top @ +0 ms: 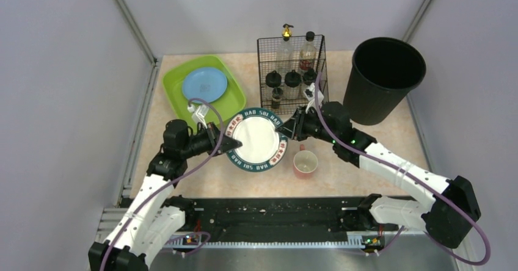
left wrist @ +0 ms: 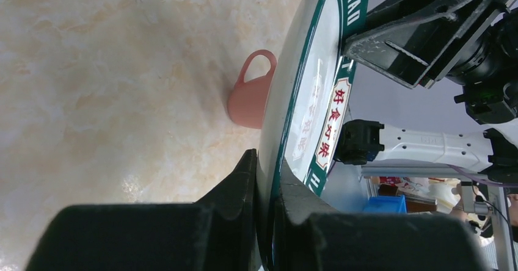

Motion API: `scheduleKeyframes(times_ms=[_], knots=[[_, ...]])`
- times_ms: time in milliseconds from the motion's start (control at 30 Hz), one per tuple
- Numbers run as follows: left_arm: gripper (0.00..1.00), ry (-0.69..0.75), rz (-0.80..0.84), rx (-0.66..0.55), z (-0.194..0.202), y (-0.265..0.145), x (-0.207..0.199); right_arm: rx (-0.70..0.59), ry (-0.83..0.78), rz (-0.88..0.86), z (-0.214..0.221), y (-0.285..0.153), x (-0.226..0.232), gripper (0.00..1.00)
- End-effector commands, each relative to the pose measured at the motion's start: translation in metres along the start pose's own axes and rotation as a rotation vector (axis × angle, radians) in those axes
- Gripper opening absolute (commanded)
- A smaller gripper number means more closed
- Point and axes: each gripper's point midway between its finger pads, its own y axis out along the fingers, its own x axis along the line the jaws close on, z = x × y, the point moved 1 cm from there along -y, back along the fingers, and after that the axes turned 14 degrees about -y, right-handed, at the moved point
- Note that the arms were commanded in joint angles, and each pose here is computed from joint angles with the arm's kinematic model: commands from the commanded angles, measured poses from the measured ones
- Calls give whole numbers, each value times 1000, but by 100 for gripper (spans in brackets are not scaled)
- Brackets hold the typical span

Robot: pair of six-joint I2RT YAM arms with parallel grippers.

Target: Clear the kitchen counter

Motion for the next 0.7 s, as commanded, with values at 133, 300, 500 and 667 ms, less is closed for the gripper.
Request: scheduleKeyframes(times_ms=[133, 300, 500, 667], knots=[[0, 28, -69, -64, -20, 7, 6, -132, -80, -12, -37, -18, 17, 42], [0, 55, -95, -102, -32, 7, 3, -143, -129, 77, -37, -38, 5, 48], [0, 84, -134, -178, -54, 6, -4, -156, -163, 185, -31, -60, -13, 51], [0, 88, -169, -284, -81, 5, -12, -149, -183, 191, -23, -72, -15, 52]])
